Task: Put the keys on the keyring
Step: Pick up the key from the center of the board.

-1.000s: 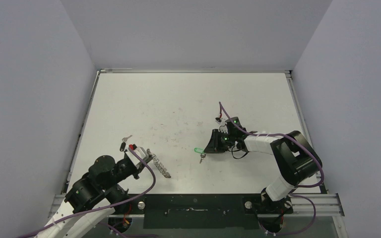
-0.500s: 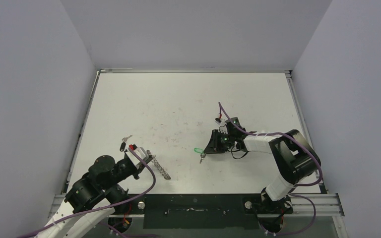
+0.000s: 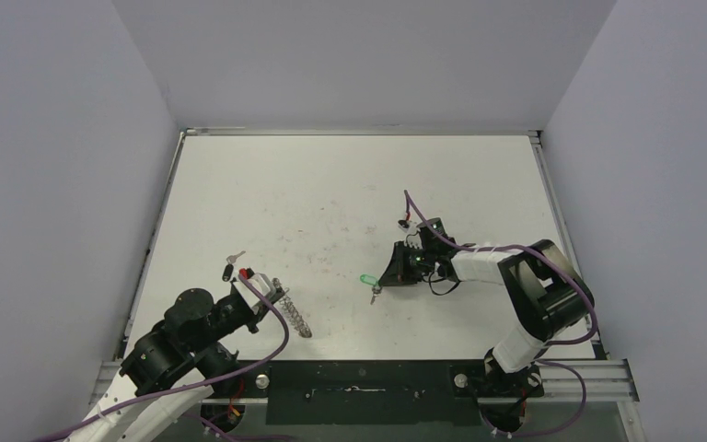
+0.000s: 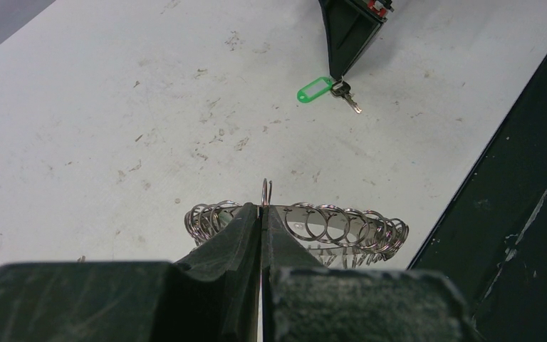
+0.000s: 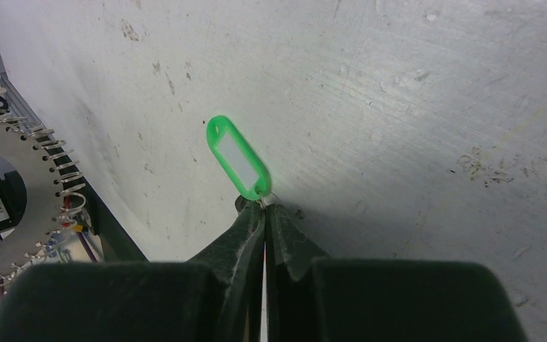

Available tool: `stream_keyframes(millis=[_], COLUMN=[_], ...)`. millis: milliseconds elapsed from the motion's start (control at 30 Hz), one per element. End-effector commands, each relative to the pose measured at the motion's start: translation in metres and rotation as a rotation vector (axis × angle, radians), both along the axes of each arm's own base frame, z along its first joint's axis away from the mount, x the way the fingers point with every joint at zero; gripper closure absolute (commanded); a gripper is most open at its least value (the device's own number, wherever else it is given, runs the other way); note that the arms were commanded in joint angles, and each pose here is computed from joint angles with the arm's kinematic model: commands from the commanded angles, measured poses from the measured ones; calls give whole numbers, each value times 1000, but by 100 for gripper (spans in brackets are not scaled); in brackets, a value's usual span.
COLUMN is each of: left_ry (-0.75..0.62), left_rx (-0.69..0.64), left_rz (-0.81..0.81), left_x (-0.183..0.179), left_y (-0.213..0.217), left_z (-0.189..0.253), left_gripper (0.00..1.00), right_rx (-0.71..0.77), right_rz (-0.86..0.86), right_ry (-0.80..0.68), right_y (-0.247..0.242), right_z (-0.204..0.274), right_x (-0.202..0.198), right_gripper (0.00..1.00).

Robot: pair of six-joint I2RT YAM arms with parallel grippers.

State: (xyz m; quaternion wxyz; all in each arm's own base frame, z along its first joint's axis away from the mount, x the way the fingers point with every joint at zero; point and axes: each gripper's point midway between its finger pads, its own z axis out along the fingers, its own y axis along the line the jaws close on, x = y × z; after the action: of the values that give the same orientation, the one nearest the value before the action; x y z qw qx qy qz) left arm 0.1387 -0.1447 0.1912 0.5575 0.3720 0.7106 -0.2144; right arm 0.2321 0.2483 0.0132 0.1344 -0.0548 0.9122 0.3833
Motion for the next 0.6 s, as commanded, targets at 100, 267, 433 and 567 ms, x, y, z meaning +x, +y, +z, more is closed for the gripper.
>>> stream_keyframes(millis=[100, 267, 433, 567], left_ry=[-80, -62, -37, -15], left_rx=[-75, -75, -82, -95], left_rz=[-23, -60, -110, -146], left_x=[6, 5, 3, 2], left_y=[-10, -18, -27, -33], left_z=[28, 24, 21, 20], left_gripper=[100, 100, 100, 100], right_rx=[15, 33, 17, 25], right_rz=[92, 136, 225, 306], right_ry=[-166, -296, -408, -492], right_y=[3, 3, 11, 30], right_z=[40, 78, 105, 123], right_x=[8, 8, 2, -8], right_gripper=[100, 100, 100, 100])
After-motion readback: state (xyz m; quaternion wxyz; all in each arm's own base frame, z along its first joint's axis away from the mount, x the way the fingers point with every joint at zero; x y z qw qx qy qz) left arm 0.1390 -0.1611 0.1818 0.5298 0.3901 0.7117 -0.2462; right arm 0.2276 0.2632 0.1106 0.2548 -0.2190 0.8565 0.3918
